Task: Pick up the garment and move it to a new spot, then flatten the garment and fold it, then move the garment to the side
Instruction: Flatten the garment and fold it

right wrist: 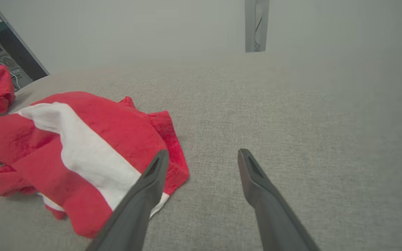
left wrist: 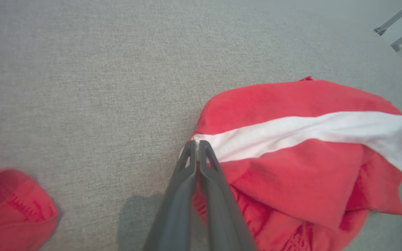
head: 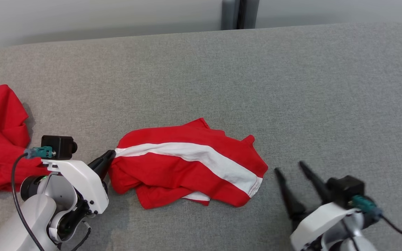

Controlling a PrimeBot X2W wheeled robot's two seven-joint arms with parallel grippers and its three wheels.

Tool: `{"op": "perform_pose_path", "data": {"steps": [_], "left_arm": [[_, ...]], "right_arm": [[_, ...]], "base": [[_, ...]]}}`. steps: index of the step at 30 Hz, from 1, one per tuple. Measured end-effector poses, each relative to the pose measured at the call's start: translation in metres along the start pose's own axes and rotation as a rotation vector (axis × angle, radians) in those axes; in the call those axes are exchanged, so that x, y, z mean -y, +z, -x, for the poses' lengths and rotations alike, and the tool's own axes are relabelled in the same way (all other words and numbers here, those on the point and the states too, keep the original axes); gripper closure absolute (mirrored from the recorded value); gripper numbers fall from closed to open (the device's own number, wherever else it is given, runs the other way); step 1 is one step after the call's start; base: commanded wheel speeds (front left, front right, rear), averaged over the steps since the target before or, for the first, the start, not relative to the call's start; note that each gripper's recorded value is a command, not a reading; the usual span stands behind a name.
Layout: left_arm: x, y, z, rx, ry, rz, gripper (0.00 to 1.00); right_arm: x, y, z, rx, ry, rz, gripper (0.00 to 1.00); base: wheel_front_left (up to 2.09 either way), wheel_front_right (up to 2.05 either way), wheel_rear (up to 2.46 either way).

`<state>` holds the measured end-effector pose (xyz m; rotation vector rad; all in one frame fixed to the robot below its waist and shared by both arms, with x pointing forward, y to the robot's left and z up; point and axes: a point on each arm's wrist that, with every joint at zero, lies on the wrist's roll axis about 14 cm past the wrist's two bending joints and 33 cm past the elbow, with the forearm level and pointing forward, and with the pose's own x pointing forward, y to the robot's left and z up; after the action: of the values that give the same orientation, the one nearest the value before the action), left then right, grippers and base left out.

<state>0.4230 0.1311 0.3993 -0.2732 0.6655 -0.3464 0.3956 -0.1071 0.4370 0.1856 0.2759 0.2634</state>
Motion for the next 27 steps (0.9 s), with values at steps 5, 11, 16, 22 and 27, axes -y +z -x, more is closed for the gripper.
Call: {"op": "perform_pose_path", "data": {"steps": [5,11,16,22,27], "left_arm": [[-0.001,0.0,-0.001,0.001,0.002,0.003,1.0],[-0.003,0.002,-0.001,0.019,0.01,0.001,1.0],[-0.004,0.011,0.0,0.064,0.015,-0.005,1.0],[-0.004,0.035,0.004,0.168,0.027,-0.031,1.0],[0.005,0.074,0.013,0.311,0.025,-0.085,1.0]], "right_arm": [[-0.036,-0.039,-0.001,-0.113,0.103,-0.046,0.0],[-0.049,-0.06,-0.007,-0.175,0.147,-0.068,0.18],[-0.053,-0.062,-0.015,-0.181,0.165,-0.084,1.0],[-0.046,-0.027,-0.031,-0.046,0.154,-0.075,1.0],[-0.035,0.03,-0.039,0.138,0.141,-0.022,1.0]], "base": [[0.0,0.0,0.0],[0.0,0.0,0.0],[0.0,0.0,0.0],[0.0,0.0,0.0],[0.0,0.0,0.0]]}}
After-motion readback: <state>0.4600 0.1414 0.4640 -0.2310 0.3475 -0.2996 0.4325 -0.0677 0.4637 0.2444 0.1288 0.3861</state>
